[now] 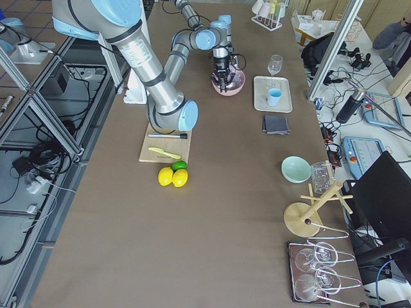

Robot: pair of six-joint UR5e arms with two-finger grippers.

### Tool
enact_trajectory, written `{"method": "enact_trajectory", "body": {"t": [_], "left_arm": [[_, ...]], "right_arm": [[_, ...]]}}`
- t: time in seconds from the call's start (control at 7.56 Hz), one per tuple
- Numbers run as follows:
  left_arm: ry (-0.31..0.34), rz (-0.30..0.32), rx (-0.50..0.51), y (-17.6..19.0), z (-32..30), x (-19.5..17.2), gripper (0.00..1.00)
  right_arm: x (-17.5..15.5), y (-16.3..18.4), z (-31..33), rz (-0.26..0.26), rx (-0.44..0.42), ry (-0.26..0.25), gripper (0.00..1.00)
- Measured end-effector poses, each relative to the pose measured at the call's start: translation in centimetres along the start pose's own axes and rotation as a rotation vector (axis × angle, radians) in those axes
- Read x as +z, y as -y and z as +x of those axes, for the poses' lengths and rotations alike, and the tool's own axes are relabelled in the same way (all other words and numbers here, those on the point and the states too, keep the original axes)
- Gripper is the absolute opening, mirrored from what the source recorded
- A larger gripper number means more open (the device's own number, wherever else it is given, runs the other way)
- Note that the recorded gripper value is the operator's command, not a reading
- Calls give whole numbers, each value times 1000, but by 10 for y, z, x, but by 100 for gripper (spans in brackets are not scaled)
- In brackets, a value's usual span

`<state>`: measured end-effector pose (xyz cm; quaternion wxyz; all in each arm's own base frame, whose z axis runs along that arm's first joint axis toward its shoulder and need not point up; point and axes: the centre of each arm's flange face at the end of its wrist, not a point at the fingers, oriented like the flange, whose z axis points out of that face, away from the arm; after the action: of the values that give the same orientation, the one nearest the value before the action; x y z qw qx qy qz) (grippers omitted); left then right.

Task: Put ice in cup with scoop
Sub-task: 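Carry the scoop over the bowl with the right gripper and dip it in, then scoop ice cubes with the right gripper while the left gripper holds the bowl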

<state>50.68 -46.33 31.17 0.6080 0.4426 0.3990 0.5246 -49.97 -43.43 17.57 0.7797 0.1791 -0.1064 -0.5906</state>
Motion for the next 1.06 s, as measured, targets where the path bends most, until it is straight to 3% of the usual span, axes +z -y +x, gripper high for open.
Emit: {"method": "enact_trajectory", "body": {"t": [0.66,1.06], "left_arm": [[0,-4,-2,-1,0,1,99],[0,-6,-3,-2,-1,1,99]], "right_arm": [[53,-22,-4,174,67,-13,0],[79,-29,-10,271,134,40,0]]}}
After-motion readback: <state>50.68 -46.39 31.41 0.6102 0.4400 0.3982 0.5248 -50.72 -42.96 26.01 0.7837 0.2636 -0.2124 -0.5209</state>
